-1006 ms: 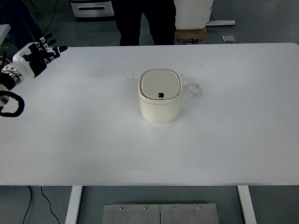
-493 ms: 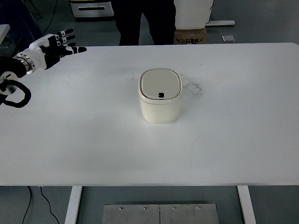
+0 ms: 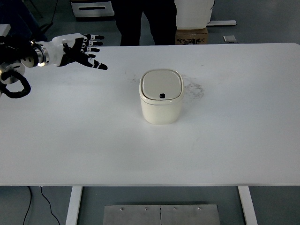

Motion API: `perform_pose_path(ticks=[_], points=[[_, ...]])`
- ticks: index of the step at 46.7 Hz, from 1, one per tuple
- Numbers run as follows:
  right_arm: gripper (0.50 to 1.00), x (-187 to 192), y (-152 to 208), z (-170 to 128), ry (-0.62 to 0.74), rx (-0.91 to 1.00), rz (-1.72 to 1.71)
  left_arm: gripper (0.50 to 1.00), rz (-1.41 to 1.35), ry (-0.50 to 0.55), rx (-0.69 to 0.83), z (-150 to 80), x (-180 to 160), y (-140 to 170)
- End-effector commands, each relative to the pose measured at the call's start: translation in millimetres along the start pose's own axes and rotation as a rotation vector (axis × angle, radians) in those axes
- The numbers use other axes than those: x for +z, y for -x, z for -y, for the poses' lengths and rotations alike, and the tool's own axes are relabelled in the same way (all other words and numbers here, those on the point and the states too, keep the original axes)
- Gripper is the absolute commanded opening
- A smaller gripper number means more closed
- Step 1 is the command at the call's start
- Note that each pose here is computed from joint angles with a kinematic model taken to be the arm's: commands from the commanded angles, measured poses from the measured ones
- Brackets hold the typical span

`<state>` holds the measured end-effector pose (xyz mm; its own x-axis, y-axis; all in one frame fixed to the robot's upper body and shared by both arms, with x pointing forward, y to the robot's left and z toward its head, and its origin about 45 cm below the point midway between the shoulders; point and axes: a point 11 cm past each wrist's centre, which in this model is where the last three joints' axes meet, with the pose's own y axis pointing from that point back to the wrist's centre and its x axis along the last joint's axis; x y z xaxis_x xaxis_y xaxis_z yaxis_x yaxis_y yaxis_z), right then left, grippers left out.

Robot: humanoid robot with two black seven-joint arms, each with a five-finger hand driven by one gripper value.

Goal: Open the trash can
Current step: 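Reach the left hand toward the cream trash can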

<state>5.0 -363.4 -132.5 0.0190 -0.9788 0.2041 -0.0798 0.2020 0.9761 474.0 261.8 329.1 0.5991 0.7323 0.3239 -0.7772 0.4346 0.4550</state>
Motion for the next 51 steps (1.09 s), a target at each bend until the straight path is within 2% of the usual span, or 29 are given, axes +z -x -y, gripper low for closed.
perform_pose_path(ticks=[1, 12, 28, 36, 46, 51], points=[[0.991, 0, 0, 0, 0.0, 0.0, 0.0, 1.0, 0.046, -0.029, -0.048, 0, 11, 12], [0.991, 0, 0, 0, 0.0, 0.0, 0.0, 1.0, 0.152, -0.091, -0.188, -6, 41, 33], [0.991, 0, 0, 0, 0.0, 0.0, 0.0, 1.0, 0.454, -0.141, -0.282, -1, 53, 56], [0.991, 0, 0, 0, 0.0, 0.0, 0.0, 1.0, 0.515, -0.121, -0.294, 4, 68, 66], [0.991, -1, 0, 0, -0.001, 0.0, 0.0, 1.0, 0.538, -0.075, -0.359, 17, 86, 101], [0.989, -1, 0, 0, -0.001, 0.0, 0.0, 1.0, 0.541, -0.072, -0.374, 19, 87, 108]])
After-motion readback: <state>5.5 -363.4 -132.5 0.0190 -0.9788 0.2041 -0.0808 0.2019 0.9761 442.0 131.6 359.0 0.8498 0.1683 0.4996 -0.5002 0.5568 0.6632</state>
